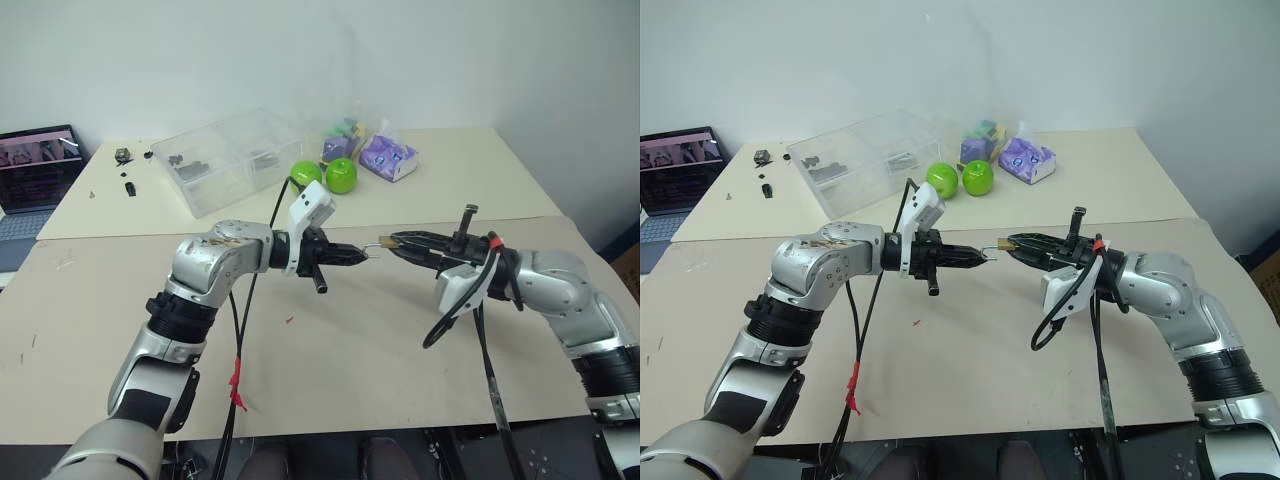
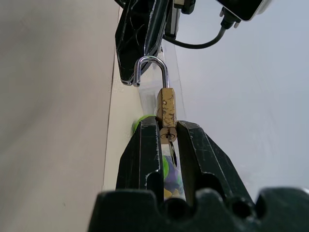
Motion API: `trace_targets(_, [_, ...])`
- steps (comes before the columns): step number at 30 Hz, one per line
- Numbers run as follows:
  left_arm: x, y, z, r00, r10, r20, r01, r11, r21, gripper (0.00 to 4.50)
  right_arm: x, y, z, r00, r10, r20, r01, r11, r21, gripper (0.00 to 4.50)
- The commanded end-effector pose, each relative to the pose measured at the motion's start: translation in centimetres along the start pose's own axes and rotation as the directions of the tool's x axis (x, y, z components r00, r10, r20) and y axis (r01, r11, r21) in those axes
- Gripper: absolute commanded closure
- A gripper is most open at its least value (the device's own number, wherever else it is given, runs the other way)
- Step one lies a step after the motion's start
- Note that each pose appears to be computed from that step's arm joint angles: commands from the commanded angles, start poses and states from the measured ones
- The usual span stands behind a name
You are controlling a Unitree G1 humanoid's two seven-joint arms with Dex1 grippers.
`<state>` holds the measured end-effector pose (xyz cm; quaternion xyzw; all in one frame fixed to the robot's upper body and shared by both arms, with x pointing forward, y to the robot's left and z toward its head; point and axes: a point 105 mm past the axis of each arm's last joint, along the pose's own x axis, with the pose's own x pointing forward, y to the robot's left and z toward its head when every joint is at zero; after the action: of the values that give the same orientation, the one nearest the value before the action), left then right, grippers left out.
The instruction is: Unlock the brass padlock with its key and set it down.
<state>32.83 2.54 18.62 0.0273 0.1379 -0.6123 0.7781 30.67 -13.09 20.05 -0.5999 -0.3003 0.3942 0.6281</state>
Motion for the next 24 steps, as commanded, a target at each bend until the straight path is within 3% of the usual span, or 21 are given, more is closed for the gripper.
trace_targets(1, [-0.6, -0.2, 1.5, 0.999, 0.016, 0.045, -0.019, 0.998, 0.065, 4.48, 0.3, -1.4, 0.4, 0.999, -0.042, 0.028, 0.043, 0.998, -0.042, 4.35])
trace_targets(19, [-0.3, -0.2, 1.9, 0.998, 0.025, 0.065, -0.029, 0.998, 0.056, 4.48, 0.7, -0.6, -0.2, 0.999, -0.026, 0.02, 0.027, 0.999, -0.037, 4.35])
trace_targets(24, [-1.5, 0.7, 1.7, 0.996, 0.069, 0.058, -0.072, 0.996, 0.052, 4.48, 0.2, -0.6, -0.4, 1.0, -0.026, 0.011, 0.027, 0.999, -0.04, 4.35])
